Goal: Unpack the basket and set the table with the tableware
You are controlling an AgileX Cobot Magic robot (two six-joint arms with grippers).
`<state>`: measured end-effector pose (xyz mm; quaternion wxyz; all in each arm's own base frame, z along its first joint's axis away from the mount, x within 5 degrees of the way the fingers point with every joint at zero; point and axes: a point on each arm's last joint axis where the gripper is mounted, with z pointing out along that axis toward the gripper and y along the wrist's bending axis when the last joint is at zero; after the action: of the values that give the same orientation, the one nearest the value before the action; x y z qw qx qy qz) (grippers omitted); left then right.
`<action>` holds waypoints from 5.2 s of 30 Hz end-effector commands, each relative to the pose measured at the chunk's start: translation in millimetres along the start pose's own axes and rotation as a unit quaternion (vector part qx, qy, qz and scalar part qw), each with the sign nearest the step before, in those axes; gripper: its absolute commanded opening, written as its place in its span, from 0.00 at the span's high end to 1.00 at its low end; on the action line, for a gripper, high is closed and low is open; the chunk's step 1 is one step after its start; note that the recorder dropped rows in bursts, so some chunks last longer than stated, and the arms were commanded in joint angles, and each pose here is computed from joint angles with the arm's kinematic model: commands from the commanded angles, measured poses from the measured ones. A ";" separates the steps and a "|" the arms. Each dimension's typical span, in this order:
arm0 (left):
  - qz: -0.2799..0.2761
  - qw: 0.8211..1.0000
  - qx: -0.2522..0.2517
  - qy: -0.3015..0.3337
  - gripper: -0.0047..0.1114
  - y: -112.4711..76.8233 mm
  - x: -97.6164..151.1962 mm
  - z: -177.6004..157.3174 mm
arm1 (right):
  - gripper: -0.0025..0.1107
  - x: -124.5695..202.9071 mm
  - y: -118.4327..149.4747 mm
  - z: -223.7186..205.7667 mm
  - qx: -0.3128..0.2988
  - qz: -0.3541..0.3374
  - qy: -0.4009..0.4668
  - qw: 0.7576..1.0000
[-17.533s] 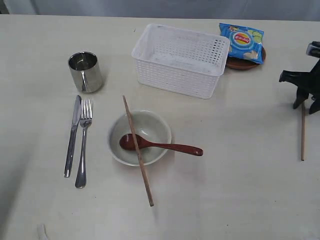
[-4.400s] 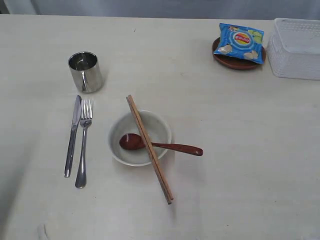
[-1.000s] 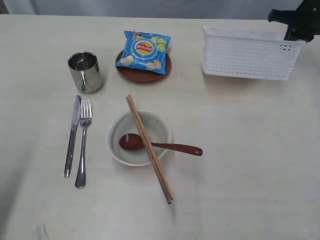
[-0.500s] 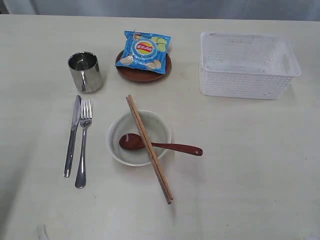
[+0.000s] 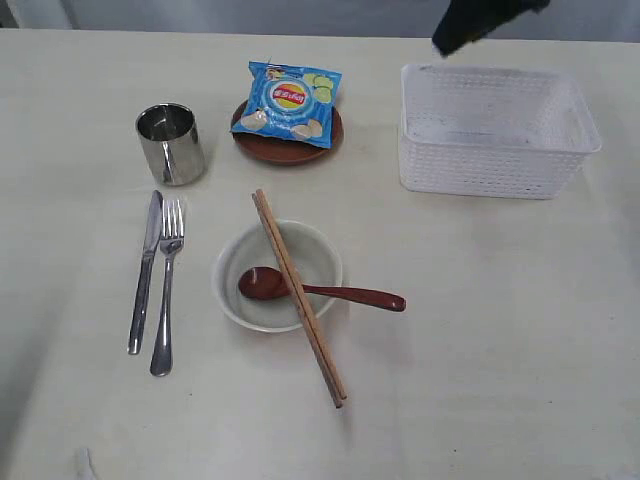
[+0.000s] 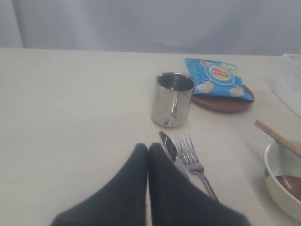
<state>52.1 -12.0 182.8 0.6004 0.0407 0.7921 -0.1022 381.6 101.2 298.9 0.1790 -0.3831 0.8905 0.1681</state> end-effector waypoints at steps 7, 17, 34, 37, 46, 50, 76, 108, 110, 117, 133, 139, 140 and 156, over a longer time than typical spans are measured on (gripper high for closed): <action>0.002 1.000 0.002 -0.001 0.96 -0.1 0.9 0.1 | 0.54 39.1 31.2 69.3 0.050 -0.117 0.132 0.983; 0.002 1.000 0.002 -0.001 0.96 -0.1 0.9 0.1 | 0.54 50.0 15.0 78.2 0.136 -0.124 0.139 0.973; 0.002 1.000 0.002 -0.001 0.96 -0.1 0.9 0.1 | 0.73 67.9 -18.8 90.7 0.126 -0.046 0.129 0.983; 0.002 1.000 0.002 -0.001 0.96 -0.1 0.9 0.1 | 0.75 72.0 -21.6 102.9 0.114 -0.041 0.141 0.983; 0.002 1.000 0.002 -0.001 0.96 -0.1 0.9 0.1 | 0.98 31.0 -16.4 84.2 0.125 0.125 0.027 0.984; 0.002 1.000 0.002 -0.001 0.96 -0.1 0.9 0.1 | 0.98 2.2 -5.1 82.3 0.155 0.268 -0.043 0.950; 0.002 1.000 0.002 -0.001 0.96 -0.1 0.9 0.1 | 0.98 -16.5 6.5 148.7 0.135 0.352 -0.057 0.925; 0.002 1.000 0.002 -0.001 0.96 -0.1 0.9 0.1 | 0.48 -25.8 4.8 47.2 0.160 0.332 -0.139 0.919; 0.002 1.000 0.002 -0.001 0.96 -0.1 0.9 0.1 | 0.50 -18.2 3.0 37.5 0.170 0.323 -0.111 0.924; 0.002 1.000 0.002 -0.001 0.96 -0.1 0.9 0.1 | 0.86 25.9 -23.5 31.7 0.277 0.289 0.064 0.914; 0.002 1.000 0.002 -0.001 0.96 -0.1 0.9 0.1 | 0.98 118.0 -36.4 92.7 0.214 0.378 0.103 0.895; 0.002 1.000 0.002 -0.001 0.96 -0.1 0.9 0.1 | 0.98 114.1 -33.6 92.3 0.200 0.374 0.086 0.901; 0.002 1.000 0.002 -0.001 0.96 -0.1 0.9 0.1 | 0.98 113.5 -33.2 90.9 0.201 0.373 0.084 0.902; 0.002 1.000 0.002 -0.001 0.96 -0.1 0.9 0.1 | 0.98 106.6 -28.5 79.1 0.193 0.358 0.062 0.911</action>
<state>52.1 -12.0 182.8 0.6004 0.0407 0.7921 -0.1022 350.5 54.6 166.3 0.1011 -0.0004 0.9942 0.0361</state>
